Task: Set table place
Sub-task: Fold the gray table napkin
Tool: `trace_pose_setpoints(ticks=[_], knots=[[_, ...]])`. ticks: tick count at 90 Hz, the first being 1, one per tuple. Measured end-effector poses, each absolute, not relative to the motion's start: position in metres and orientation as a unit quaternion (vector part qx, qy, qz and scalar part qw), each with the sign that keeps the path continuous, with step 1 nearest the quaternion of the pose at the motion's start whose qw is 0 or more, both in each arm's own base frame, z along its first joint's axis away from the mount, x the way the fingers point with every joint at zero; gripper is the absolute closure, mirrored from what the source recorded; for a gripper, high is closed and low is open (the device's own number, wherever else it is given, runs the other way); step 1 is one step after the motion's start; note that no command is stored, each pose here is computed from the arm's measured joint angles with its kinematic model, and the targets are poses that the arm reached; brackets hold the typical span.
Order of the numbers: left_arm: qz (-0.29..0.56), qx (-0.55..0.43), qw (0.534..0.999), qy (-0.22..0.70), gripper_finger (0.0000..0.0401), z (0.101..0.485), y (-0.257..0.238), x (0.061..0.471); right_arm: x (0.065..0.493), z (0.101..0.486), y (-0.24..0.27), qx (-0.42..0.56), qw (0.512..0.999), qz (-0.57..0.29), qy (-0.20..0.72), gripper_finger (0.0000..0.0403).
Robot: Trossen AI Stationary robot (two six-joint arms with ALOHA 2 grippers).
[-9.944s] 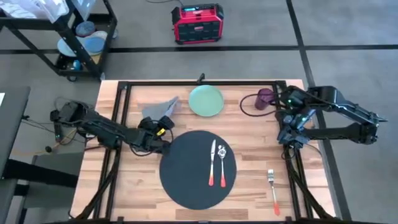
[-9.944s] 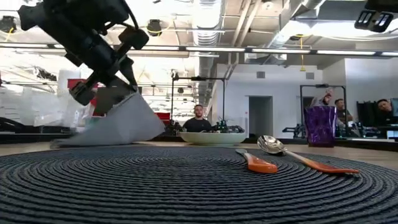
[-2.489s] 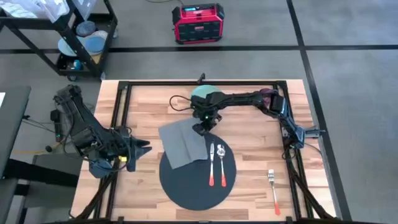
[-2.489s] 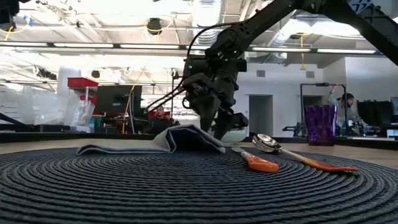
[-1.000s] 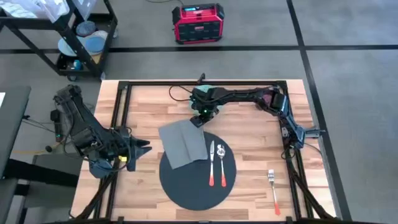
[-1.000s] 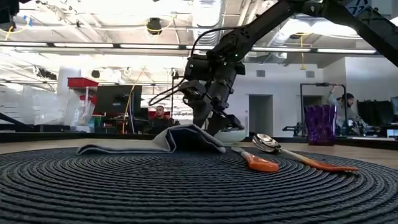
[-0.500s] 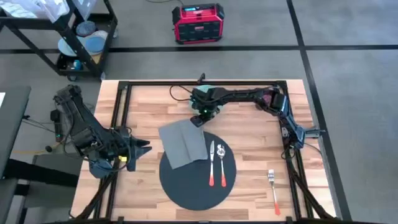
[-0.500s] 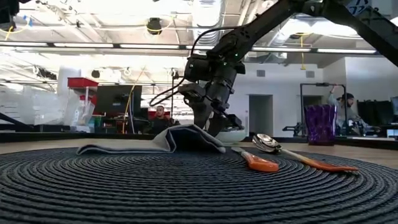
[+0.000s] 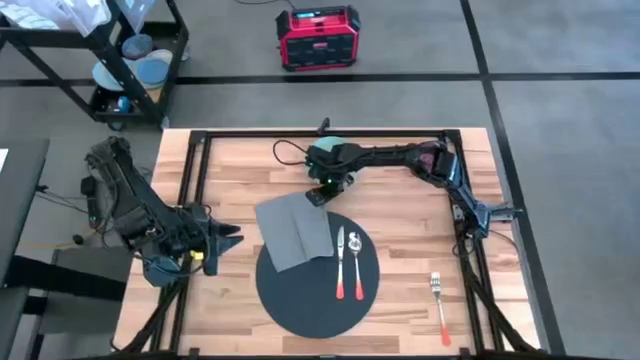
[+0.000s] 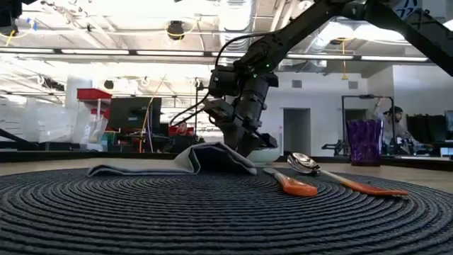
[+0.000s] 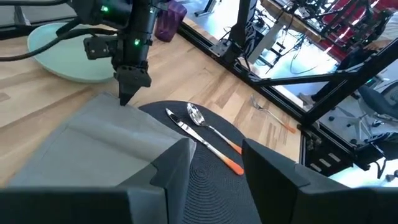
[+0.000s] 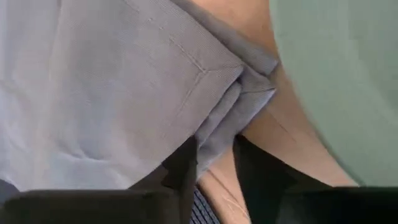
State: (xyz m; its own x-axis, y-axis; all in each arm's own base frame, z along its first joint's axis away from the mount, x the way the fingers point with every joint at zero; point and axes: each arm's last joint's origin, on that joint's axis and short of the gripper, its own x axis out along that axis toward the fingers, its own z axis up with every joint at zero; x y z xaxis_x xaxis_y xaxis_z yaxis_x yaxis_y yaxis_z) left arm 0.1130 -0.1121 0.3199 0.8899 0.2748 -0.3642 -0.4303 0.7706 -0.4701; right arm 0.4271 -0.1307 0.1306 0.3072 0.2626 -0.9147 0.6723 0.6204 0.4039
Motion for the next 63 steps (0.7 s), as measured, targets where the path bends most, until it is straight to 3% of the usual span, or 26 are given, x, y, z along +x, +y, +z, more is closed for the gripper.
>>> trace_pose_setpoints(ticks=[14,63], knots=[[0.190,-0.279,0.931,0.139,0.0271,0.320,-0.112,0.113,0.429,0.134,-0.133,0.410,0.696,-0.143,0.572,0.0396],[0.192,-0.270,0.933,0.143,0.0271,0.319,-0.111,0.112,0.448,0.176,-0.115,0.361,0.731,-0.113,0.568,0.0403]])
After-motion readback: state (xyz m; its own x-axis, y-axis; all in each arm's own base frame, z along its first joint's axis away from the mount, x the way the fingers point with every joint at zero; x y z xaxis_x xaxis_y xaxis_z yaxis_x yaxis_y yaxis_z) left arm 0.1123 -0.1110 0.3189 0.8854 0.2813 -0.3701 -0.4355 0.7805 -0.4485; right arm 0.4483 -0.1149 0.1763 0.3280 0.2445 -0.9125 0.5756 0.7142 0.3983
